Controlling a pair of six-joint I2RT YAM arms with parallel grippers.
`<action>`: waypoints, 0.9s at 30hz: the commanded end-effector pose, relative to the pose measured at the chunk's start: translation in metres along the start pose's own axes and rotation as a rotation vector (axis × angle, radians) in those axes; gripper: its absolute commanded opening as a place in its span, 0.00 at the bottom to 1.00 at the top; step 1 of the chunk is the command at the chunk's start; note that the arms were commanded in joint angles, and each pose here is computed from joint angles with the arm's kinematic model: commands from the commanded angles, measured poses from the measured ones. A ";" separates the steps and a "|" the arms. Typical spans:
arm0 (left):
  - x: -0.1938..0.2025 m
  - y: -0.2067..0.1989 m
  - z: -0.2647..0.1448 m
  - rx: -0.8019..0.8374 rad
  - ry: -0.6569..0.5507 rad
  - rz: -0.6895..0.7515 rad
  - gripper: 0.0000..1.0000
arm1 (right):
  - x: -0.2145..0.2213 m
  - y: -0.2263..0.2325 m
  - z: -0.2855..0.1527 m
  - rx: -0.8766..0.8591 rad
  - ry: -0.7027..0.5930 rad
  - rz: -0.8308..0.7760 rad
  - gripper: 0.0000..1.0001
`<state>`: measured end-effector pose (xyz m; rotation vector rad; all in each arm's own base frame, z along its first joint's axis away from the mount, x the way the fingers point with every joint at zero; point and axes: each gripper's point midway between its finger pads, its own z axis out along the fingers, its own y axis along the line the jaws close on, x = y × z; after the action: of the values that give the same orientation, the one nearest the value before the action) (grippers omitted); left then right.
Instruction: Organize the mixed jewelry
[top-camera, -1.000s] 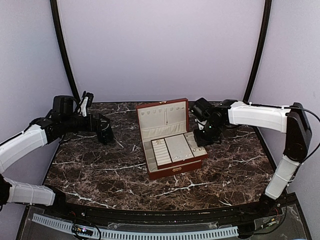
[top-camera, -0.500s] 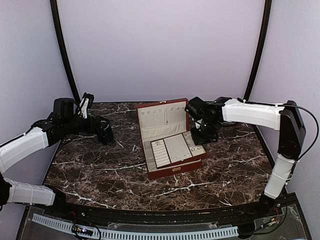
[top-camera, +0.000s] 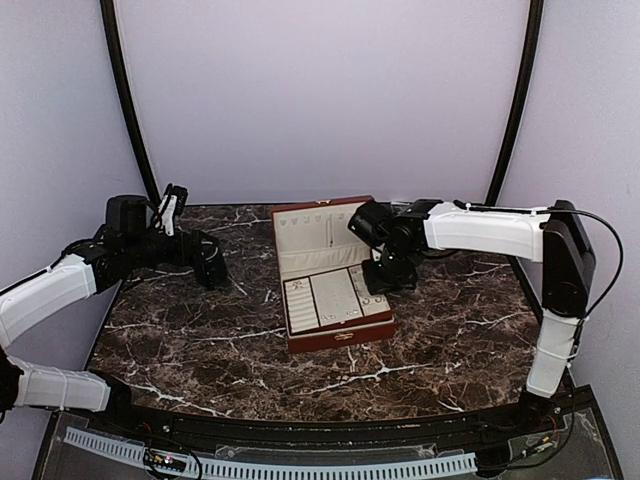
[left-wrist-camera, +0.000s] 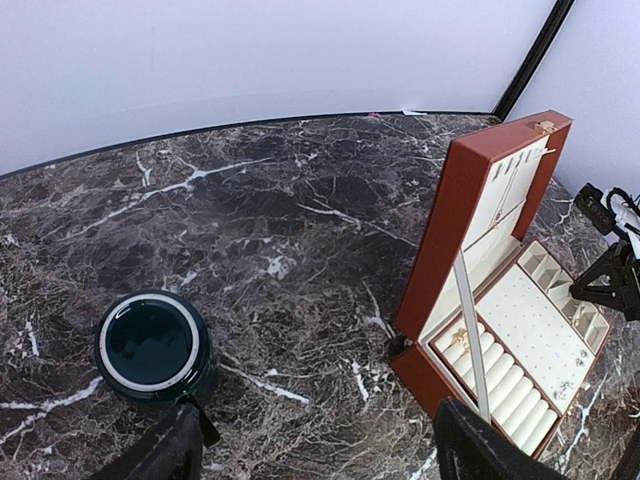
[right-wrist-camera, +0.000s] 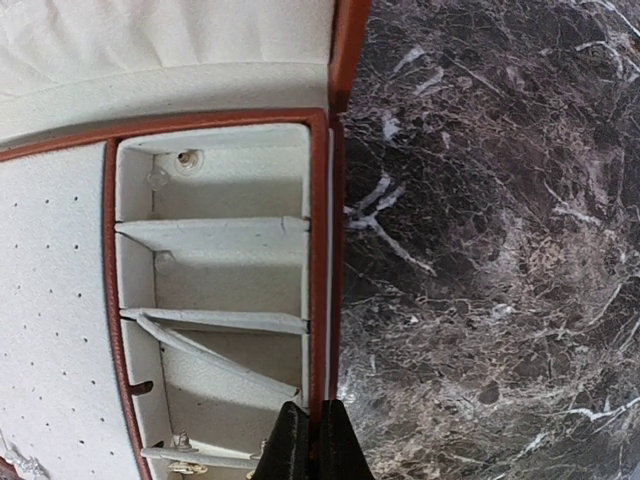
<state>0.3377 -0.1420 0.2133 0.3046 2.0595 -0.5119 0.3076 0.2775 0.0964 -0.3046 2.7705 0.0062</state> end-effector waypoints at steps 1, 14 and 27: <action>-0.006 -0.003 -0.005 0.013 -0.035 0.015 0.82 | -0.017 0.037 -0.001 -0.106 -0.056 0.046 0.00; -0.004 -0.003 -0.002 0.021 -0.031 0.009 0.83 | -0.016 0.050 -0.001 -0.115 -0.067 0.066 0.00; -0.004 -0.001 -0.001 0.008 -0.030 -0.002 0.85 | -0.029 0.021 -0.026 -0.040 -0.159 0.075 0.37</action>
<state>0.3383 -0.1435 0.2151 0.3079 2.0455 -0.5215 0.3103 0.3093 0.0925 -0.2413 2.7283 0.0813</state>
